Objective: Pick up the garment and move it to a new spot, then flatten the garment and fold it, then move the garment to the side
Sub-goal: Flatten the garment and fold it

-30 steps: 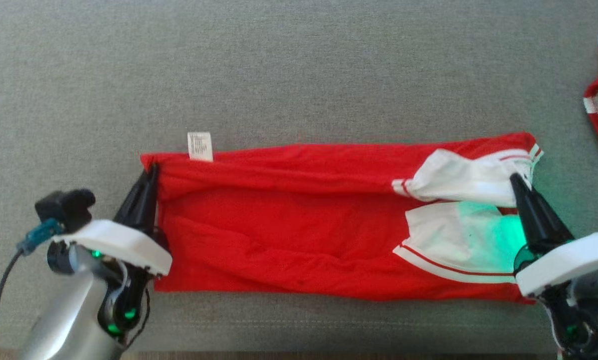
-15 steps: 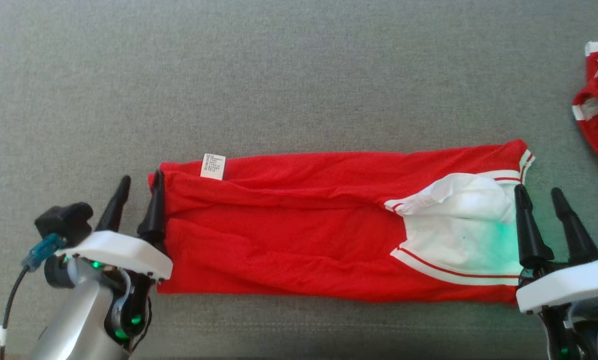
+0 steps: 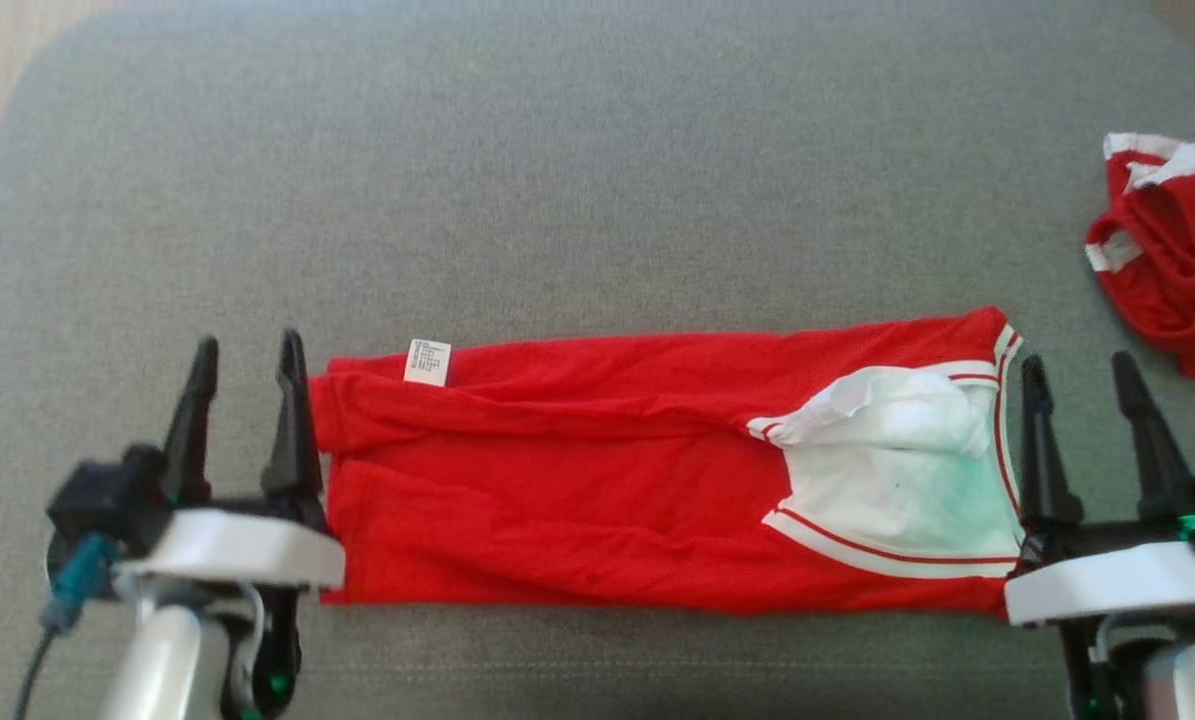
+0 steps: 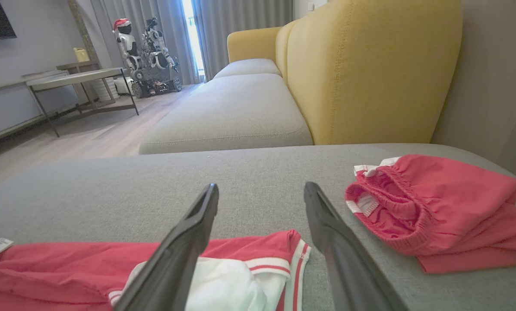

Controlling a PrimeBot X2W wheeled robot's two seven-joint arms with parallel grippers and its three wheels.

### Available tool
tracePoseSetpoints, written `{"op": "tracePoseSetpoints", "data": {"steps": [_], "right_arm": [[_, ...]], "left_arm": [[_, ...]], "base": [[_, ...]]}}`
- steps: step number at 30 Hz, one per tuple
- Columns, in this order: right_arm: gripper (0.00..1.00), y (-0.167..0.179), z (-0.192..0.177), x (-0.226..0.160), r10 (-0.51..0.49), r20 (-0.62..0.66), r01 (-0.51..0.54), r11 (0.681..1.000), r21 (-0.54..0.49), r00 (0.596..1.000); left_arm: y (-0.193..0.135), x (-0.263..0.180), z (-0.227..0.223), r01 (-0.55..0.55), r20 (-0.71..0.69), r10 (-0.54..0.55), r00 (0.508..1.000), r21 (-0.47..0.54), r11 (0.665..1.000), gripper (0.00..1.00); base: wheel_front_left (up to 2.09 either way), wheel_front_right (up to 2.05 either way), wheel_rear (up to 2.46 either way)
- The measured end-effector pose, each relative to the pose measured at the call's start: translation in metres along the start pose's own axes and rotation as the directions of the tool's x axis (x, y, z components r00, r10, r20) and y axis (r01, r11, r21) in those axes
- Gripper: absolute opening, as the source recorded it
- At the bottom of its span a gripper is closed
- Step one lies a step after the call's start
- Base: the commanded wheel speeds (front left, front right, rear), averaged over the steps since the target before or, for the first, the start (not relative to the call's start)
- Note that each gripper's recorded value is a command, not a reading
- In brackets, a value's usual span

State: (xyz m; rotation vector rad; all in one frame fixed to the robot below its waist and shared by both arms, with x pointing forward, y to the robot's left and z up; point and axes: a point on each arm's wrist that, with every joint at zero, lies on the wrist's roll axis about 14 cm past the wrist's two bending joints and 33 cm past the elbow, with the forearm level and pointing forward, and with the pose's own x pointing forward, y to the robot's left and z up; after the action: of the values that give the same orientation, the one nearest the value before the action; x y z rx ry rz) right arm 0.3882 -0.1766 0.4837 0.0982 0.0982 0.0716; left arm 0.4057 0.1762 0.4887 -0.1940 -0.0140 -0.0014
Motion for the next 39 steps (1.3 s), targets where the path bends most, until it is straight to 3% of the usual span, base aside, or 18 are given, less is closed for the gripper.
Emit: {"op": "tracePoseSetpoints", "data": {"steps": [9, 25, 39], "right_arm": [[1.00, -0.001, -0.020, -0.023, -0.008, -0.043, 0.007, 1.000, -0.015, 0.999], [1.00, -0.003, -0.048, -0.020, -0.015, -0.139, 0.017, 1.000, 0.013, 0.990], [1.00, -0.005, -0.115, 0.002, -0.010, -0.469, 0.018, 1.000, 0.013, 0.883]], "left_arm": [[0.000, -0.038, -0.022, 0.006, -0.075, -0.003, 0.997, 0.040, 0.999, 1.00], [0.000, -0.033, -0.026, 0.019, -0.080, -0.015, 0.997, 0.045, 0.999, 1.00], [-0.001, -0.013, -0.037, 0.023, -0.102, -0.020, 0.995, 0.033, 0.999, 1.00]], "base": [[0.00, 0.00, 0.00], [0.00, 0.00, 0.00], [0.00, 0.00, 0.00]]}}
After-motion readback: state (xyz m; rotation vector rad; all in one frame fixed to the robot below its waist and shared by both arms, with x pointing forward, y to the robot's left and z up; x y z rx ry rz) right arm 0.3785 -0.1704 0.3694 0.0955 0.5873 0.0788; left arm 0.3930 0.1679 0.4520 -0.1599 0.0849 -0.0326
